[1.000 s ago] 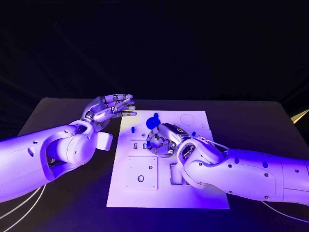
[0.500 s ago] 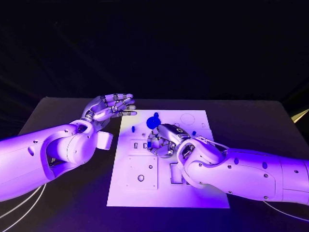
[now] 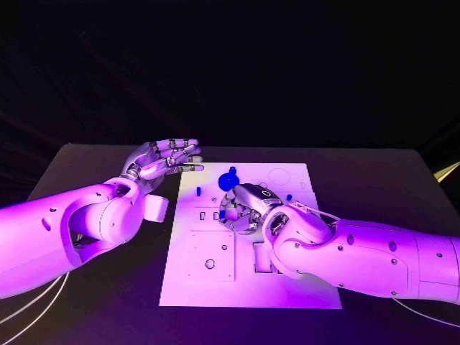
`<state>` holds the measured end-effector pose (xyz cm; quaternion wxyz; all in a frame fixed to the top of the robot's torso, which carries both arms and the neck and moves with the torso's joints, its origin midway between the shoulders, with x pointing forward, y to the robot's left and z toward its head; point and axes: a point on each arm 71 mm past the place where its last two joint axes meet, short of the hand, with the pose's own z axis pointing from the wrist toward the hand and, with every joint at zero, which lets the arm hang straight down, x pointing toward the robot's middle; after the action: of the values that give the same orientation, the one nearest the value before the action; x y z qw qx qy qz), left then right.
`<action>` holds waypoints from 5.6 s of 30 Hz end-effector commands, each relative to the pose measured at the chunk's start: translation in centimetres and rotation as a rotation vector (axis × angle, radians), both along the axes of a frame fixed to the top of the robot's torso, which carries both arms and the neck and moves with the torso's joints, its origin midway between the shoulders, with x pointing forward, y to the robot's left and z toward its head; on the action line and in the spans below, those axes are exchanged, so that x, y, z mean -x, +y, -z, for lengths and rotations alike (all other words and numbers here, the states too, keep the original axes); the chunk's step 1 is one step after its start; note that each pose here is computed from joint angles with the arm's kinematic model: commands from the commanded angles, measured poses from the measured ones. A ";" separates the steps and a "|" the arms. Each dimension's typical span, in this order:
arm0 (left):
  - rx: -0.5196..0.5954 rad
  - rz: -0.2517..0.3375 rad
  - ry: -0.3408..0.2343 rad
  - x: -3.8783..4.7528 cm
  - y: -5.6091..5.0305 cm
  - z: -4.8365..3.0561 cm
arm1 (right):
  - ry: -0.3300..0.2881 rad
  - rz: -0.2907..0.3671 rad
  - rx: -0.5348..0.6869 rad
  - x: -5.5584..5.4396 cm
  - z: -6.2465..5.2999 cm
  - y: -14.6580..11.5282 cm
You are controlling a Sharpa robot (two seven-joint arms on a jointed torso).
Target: Assemble the parts on the task board
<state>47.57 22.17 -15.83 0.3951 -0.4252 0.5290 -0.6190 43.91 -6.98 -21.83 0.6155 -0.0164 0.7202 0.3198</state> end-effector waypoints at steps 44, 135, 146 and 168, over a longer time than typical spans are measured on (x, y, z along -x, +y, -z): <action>-0.433 0.166 0.169 -1.27 0.4 2.60 | 0.019 0.042 -0.376 -0.8 -5.8 -7.3; -1.293 0.563 0.315 -4.07 -8.7 4.10 | 0.067 0.278 -0.383 -4.9 -8.4 -16.3; -1.245 0.566 0.337 -4.04 -8.6 4.13 | 0.064 0.279 -0.384 -4.9 -8.4 -16.3; -1.087 0.444 0.356 -3.42 -6.7 3.21 | 0.060 0.285 -0.385 -4.9 -8.4 -16.7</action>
<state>50.94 15.68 -19.33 0.3107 -0.1137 0.9154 -0.2294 48.81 -23.77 -13.52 0.6237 0.2206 0.6586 0.3585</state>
